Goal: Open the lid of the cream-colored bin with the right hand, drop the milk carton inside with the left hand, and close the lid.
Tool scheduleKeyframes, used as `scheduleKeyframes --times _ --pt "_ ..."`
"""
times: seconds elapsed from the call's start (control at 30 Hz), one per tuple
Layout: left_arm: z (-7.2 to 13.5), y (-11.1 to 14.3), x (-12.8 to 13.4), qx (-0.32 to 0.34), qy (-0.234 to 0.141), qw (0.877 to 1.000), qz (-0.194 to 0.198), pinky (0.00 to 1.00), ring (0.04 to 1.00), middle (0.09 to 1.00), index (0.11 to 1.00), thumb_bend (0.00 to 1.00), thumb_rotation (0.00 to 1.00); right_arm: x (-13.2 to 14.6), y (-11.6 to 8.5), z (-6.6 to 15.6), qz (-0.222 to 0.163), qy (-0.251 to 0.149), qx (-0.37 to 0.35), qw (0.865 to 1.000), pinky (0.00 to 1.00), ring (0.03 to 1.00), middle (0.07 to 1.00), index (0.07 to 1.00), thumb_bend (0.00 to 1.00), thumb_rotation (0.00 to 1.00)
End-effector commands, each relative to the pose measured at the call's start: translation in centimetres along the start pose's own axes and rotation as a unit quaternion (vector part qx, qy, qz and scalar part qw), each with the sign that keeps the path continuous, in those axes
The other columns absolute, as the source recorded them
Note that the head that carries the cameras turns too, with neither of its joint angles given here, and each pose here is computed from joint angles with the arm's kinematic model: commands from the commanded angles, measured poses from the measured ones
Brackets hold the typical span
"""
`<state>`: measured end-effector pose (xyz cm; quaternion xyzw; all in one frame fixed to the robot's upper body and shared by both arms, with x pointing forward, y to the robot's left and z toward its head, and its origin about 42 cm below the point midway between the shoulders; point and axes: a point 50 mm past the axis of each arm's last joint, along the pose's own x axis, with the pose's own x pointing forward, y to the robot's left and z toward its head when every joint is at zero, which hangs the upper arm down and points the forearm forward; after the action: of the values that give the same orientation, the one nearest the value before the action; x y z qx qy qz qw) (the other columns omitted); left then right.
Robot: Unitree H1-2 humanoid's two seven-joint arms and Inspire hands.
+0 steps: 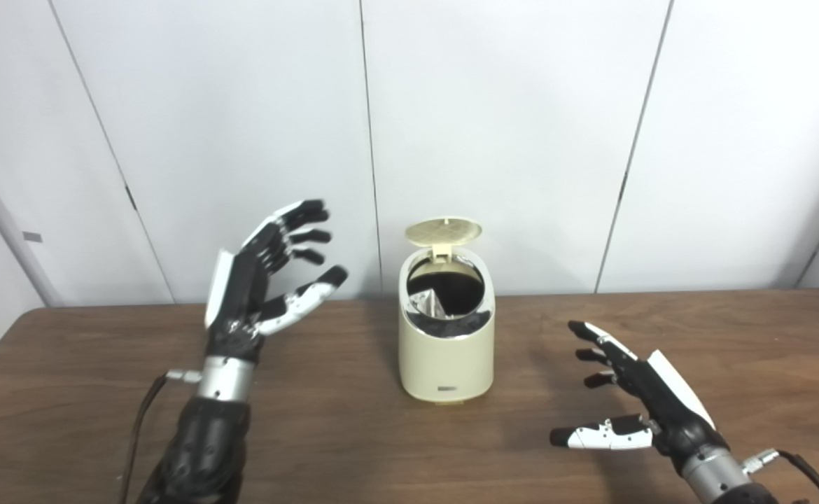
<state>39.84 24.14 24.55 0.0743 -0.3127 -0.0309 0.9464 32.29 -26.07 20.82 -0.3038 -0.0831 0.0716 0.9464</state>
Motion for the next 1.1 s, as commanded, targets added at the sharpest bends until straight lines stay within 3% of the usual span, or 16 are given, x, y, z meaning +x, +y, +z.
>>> scheduleKeyframes --times 0.0,0.2,0.3,0.43,0.57,0.7,0.83,1.07 --pt "1.1 0.7 0.2 -0.011 -0.011 1.000 -0.003 0.57 0.695 0.763 0.803 0.67 0.17 0.9 -1.5 1.7 -0.022 -0.048 -0.015 0.998 0.65 0.847 0.921 0.912 0.77 0.24" --pt "0.3 1.4 -3.1 -0.020 0.048 0.999 -0.001 0.56 0.698 0.766 0.807 0.67 0.23 0.9 -1.8 1.9 -0.018 -0.047 -0.013 0.999 0.61 0.836 0.925 0.920 0.76 0.22" --pt "-0.5 1.5 -4.6 -0.022 0.080 0.997 -0.003 0.56 0.691 0.758 0.795 0.66 0.21 0.9 -1.9 1.8 -0.016 -0.044 -0.010 0.999 0.59 0.843 0.937 0.926 0.75 0.22" --pt "-1.5 1.4 -6.2 -0.024 0.121 0.992 -0.005 0.53 0.678 0.747 0.776 0.71 0.22 1.0 -1.8 1.7 -0.017 -0.047 -0.008 0.999 0.58 0.844 0.940 0.923 0.75 0.22" --pt "-2.1 0.9 -7.1 -0.020 0.154 0.988 -0.012 0.53 0.659 0.726 0.741 0.73 0.24 1.0 -1.8 1.6 -0.019 -0.047 -0.012 0.999 0.61 0.844 0.936 0.921 0.75 0.22" --pt "-2.6 0.5 -8.0 0.002 0.187 0.982 -0.038 0.53 0.654 0.720 0.742 0.69 0.26 1.3 -1.8 1.9 -0.021 -0.049 -0.014 0.999 0.68 0.861 0.935 0.923 0.75 0.23" --pt "-2.9 0.3 -8.5 0.003 0.226 0.973 -0.051 0.53 0.643 0.716 0.743 0.62 0.14 2.0 -2.2 2.3 -0.029 -0.056 -0.018 0.998 0.75 0.859 0.926 0.918 0.77 0.25" --pt "-3.6 0.4 -9.5 0.002 0.244 0.968 -0.059 0.55 0.654 0.721 0.737 0.62 0.12 4.5 -3.5 4.2 -0.039 -0.100 -0.021 0.994 0.83 0.886 0.948 0.910 0.79 0.26"
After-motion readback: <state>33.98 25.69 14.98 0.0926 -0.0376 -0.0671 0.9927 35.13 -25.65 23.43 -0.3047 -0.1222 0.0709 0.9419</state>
